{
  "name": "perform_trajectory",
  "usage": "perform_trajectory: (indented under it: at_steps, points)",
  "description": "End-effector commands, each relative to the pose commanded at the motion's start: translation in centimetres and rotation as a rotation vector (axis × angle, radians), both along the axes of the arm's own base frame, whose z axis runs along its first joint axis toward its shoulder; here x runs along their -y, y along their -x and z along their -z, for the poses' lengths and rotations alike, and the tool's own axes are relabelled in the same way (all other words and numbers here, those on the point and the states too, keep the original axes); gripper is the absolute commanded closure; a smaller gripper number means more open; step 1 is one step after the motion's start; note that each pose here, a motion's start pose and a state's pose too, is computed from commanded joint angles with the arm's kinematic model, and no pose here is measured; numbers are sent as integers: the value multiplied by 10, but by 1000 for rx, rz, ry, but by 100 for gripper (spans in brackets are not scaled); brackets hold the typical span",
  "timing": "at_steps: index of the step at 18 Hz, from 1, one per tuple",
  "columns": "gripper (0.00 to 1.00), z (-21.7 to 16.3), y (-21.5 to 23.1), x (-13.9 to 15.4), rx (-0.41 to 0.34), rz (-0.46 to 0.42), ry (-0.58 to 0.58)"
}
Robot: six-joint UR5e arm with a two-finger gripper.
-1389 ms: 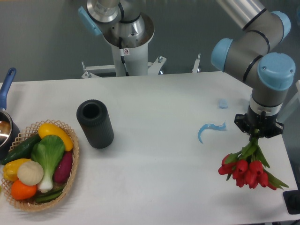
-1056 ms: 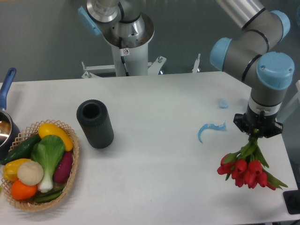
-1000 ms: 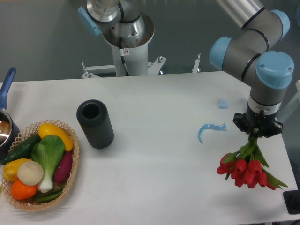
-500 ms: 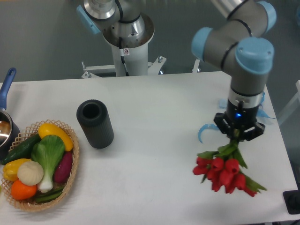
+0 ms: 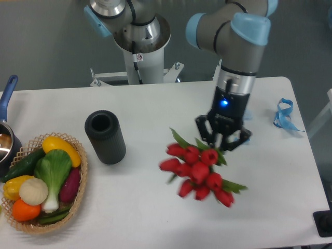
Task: Insert the flowers into the vase
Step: 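Carry the tulips over the black vase, stems pointing down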
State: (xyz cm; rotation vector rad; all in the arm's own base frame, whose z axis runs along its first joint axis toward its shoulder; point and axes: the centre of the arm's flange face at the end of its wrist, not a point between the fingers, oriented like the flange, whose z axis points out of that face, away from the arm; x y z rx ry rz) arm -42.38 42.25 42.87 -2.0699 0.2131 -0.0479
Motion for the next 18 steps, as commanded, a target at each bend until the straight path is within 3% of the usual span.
perform_trajectory:
  at_steps: [5, 9, 12, 18]
  points:
    - [100, -8, -22, -1, 29, 51, -76]
    - [100, -16, -56, 5, 92, 138, -222]
    - [100, -19, -78, 12, 71, 163, -247]
    - [100, -22, -152, 11, 113, 262, -304]
